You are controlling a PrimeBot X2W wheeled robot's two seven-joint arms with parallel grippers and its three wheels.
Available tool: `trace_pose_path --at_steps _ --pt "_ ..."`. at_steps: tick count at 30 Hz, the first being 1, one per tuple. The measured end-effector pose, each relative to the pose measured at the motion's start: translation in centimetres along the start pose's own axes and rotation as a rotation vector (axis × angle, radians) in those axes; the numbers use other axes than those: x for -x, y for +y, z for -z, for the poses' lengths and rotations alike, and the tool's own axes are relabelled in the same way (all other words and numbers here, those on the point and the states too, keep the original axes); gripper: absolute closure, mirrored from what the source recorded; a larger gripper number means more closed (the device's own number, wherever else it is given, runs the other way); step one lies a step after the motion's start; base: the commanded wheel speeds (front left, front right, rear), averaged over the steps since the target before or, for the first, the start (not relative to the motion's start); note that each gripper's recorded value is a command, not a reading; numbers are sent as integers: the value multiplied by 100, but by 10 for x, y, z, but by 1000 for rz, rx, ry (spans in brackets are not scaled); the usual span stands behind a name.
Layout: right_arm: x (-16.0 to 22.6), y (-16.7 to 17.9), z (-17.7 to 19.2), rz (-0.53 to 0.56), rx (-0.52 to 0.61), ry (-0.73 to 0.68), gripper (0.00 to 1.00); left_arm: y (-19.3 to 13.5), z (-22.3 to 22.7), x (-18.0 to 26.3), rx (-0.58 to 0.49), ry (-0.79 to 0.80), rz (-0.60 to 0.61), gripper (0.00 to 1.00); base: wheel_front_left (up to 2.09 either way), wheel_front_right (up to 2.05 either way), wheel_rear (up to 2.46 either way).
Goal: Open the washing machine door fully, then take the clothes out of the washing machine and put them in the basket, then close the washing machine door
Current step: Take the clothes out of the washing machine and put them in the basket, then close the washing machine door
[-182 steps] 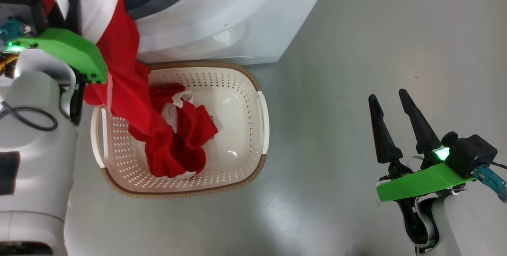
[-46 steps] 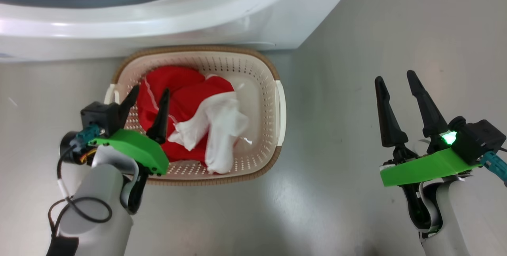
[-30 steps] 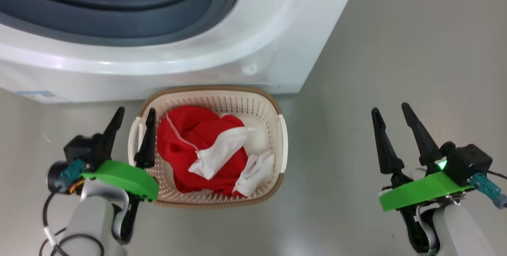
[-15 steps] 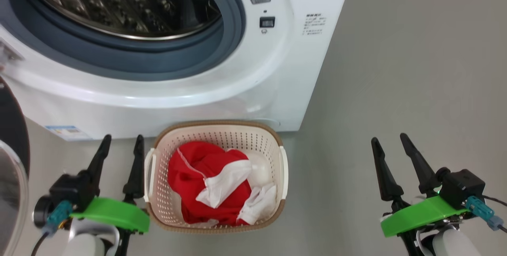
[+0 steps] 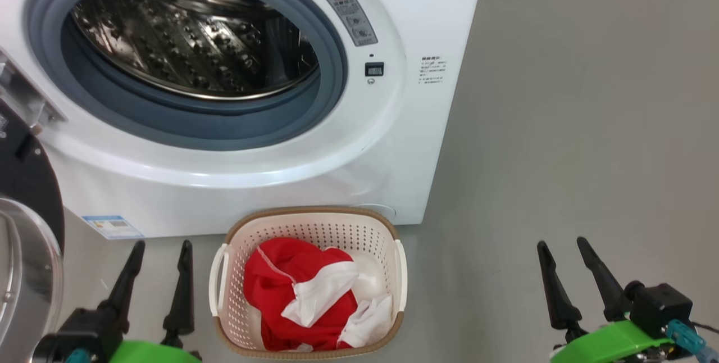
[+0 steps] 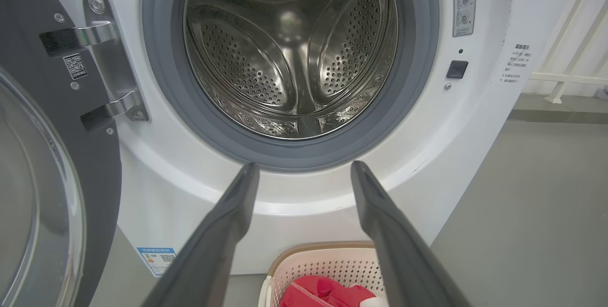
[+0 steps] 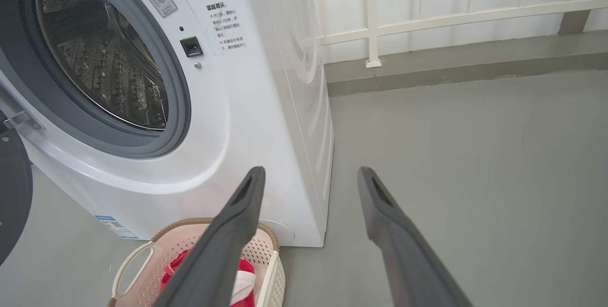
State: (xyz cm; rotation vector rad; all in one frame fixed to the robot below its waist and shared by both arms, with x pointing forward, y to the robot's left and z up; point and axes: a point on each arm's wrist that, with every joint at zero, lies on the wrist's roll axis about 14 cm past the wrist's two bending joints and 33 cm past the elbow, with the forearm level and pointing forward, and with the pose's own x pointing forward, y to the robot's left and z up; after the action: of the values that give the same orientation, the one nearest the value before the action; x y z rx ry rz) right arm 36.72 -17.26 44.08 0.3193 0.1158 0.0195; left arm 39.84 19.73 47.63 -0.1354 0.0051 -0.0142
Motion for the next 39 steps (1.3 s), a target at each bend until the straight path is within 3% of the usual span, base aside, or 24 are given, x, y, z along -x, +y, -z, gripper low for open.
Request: trace_pose_path --at_steps 10,28,39 --pt "19 -6 4 21 -3 11 0 6 -1 26 -8 0 -26 0 0 0 0" --pt "20 -6 4 21 -3 9 0 6 1 28 -5 3 -33 0 -1 1 0" --pt "18 -4 5 16 -4 13 0 9 2 30 -17 6 -46 0 -97 97 0"
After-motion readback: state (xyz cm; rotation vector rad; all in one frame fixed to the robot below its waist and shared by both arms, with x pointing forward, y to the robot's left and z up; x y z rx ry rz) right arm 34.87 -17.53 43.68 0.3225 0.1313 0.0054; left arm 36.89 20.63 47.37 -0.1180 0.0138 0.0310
